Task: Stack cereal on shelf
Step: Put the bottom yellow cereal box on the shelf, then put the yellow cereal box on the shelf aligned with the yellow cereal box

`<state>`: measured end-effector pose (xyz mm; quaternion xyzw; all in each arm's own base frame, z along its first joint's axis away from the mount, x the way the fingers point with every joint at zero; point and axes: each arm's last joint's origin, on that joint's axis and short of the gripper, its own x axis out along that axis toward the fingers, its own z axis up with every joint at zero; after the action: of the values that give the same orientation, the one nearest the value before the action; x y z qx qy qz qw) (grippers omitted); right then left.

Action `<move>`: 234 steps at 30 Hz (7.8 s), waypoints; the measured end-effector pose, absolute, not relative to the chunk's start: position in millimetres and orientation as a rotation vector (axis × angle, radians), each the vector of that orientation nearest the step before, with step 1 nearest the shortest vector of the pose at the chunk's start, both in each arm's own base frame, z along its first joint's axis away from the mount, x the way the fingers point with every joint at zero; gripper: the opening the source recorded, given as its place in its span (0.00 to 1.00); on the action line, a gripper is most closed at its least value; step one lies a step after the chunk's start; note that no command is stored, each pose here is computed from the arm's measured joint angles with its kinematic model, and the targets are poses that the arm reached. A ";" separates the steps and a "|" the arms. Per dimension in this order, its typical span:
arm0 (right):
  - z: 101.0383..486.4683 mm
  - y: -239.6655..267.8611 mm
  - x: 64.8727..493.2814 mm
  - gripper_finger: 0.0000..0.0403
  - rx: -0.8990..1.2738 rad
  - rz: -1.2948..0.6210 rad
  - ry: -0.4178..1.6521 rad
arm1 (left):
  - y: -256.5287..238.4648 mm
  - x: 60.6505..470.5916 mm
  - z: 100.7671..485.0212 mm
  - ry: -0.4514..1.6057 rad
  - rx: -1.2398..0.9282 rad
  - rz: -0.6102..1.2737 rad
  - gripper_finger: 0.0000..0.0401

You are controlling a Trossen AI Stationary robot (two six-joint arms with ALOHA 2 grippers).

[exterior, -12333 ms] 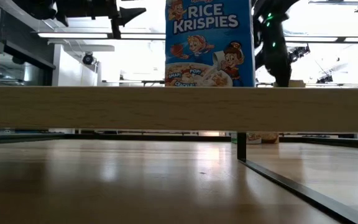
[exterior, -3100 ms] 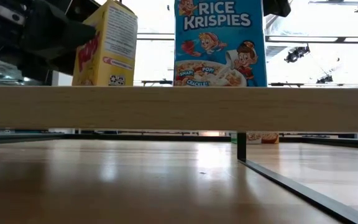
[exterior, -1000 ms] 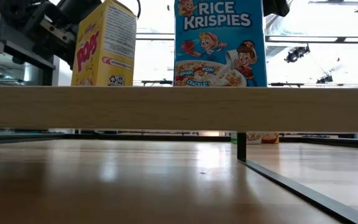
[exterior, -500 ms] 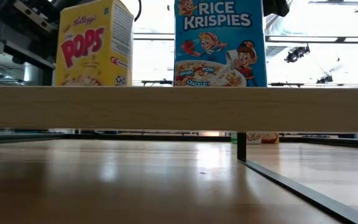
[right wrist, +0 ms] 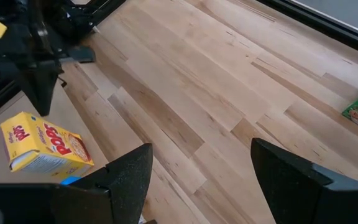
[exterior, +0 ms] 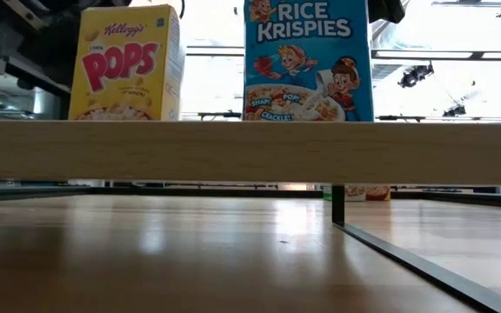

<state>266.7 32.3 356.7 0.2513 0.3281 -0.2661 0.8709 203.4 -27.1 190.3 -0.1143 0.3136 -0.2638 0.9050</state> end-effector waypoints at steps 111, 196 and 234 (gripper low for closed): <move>291.3 -254.3 159.8 0.65 0.481 -0.741 1.214 | 34.3 181.9 303.5 0.061 -0.518 0.044 0.00; 341.3 25.1 311.7 0.21 0.530 -0.281 0.702 | 35.2 175.5 335.9 0.080 -0.376 -0.229 0.67; 327.7 33.6 347.4 0.21 0.340 -0.085 0.616 | 17.8 265.0 293.9 0.552 -0.281 -0.269 0.71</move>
<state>347.4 33.6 327.7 0.1665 0.3014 -0.0418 0.9379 265.0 17.8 293.9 -0.1380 0.2707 -0.1320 0.9435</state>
